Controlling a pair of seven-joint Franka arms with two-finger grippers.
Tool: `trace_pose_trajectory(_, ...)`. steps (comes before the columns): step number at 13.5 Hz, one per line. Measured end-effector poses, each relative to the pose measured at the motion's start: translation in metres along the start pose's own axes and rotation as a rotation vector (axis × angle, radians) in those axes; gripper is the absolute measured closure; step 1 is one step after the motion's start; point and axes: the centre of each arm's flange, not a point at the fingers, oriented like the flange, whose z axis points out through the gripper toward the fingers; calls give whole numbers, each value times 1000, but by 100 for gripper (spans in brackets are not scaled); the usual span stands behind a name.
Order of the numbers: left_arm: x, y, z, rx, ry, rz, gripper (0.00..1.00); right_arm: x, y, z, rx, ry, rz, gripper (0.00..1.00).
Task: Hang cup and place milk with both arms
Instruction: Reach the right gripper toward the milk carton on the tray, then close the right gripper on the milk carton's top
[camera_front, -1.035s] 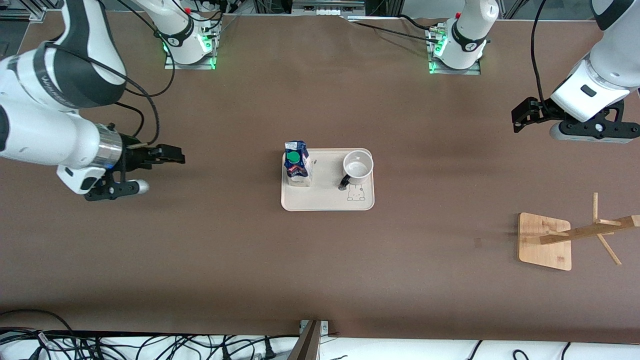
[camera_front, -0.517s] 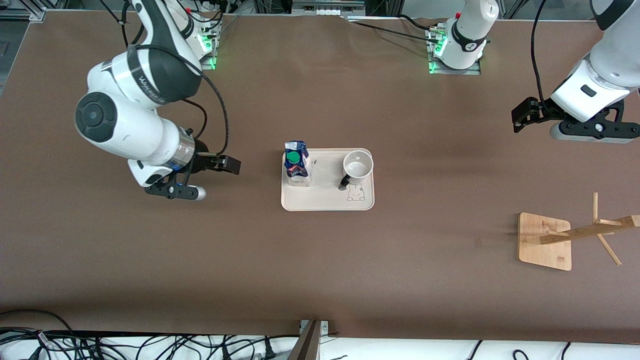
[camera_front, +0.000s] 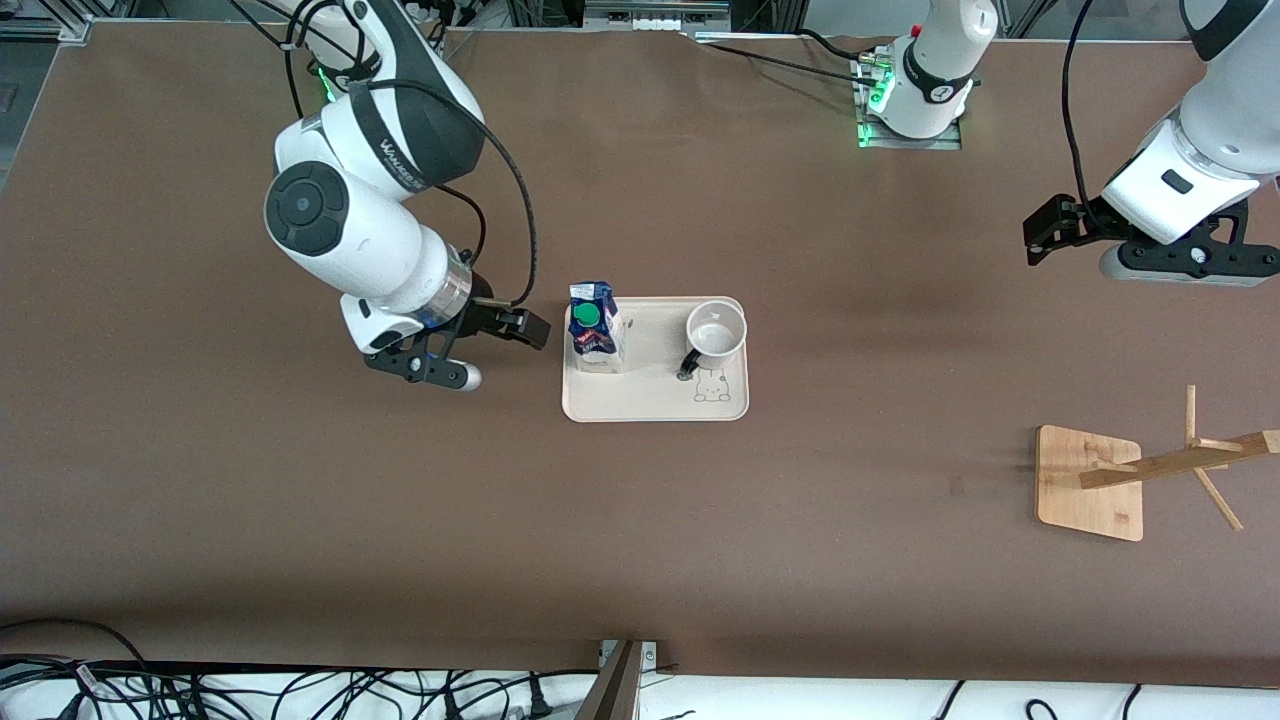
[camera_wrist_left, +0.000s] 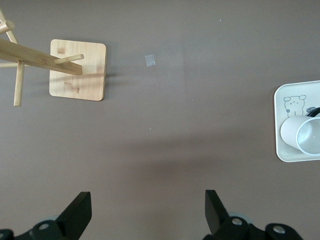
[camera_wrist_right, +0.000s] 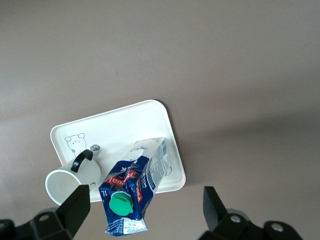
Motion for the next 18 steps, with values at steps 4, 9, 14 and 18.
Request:
trace_pose_trajectory(4, 0, 0, 0, 0, 0, -1, 0, -11, -17, 41, -31, -35, -91, 0)
trace_pose_trajectory(9, 0, 0, 0, 0, -1, -1, 0, -29, -35, 67, -50, -59, -169, 0)
trace_pose_trajectory(14, 0, -1, 0, 0, -1, -1, 0, -45, -49, 71, -53, -65, -238, 0)
trace_pose_trajectory(18, 0, -1, 1, 0, -1, -3, 0, -46, -48, 78, -59, -74, -273, 0)
